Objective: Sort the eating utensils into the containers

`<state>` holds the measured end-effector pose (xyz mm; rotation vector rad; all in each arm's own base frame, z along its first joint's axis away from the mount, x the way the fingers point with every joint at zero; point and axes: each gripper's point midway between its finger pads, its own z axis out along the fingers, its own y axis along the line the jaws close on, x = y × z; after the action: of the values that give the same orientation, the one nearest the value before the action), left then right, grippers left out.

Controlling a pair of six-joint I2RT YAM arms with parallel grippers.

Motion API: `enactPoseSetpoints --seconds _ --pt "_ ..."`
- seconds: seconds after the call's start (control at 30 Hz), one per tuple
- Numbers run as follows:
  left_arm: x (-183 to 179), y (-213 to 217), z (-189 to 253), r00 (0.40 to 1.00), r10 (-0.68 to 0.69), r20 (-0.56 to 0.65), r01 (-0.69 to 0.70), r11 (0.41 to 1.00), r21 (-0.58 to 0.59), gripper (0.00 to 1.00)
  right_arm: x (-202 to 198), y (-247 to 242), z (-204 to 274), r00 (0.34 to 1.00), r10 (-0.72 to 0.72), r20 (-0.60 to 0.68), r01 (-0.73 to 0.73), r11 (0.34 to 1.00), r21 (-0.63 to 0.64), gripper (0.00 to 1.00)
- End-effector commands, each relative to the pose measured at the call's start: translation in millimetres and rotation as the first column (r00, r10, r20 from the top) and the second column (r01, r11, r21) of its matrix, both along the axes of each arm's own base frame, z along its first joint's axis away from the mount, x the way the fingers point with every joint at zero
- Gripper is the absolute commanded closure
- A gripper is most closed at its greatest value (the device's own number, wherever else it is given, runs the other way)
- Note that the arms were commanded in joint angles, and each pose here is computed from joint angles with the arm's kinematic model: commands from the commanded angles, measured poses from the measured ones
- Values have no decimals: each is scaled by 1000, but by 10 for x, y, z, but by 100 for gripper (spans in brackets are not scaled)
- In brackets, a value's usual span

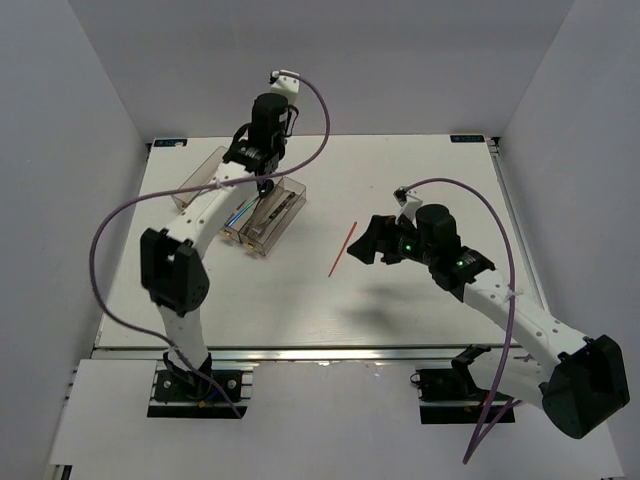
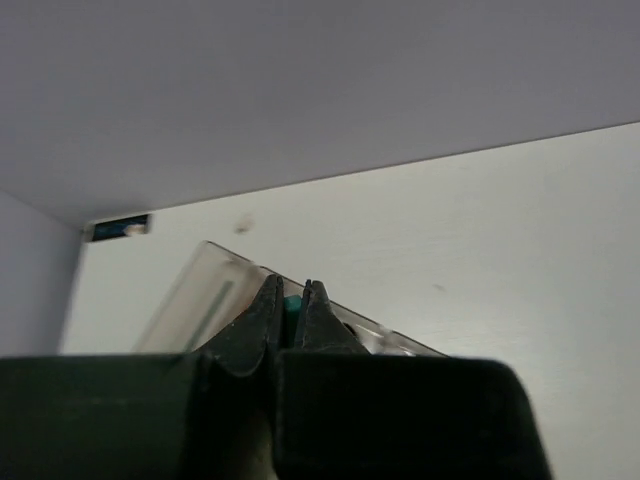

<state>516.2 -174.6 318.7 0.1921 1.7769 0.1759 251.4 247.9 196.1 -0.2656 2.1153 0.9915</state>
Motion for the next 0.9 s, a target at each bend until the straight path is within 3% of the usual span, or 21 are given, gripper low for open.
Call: enactPoseSetpoints --seconds 0.0,0.13,0.33,0.77,0.87 --pt "308 695 -296 974 192 -119 -126 900 418 100 -60 -111 -90 999 12 38 -9 998 -59 11" --pt "603 1040 -102 963 268 -5 -244 883 402 100 -150 -178 -201 998 34 52 -30 996 -84 11" --pt "756 1353 -366 951 306 48 -287 809 513 100 -385 -143 -462 992 125 30 -124 991 -53 11" --pt "990 1795 -897 956 291 33 -267 819 508 100 -390 -59 -687 983 182 2 -182 982 -57 10" --pt "1053 1821 -1015 961 276 23 -251 831 496 92 -350 -76 -719 987 163 0 -163 984 -72 11"
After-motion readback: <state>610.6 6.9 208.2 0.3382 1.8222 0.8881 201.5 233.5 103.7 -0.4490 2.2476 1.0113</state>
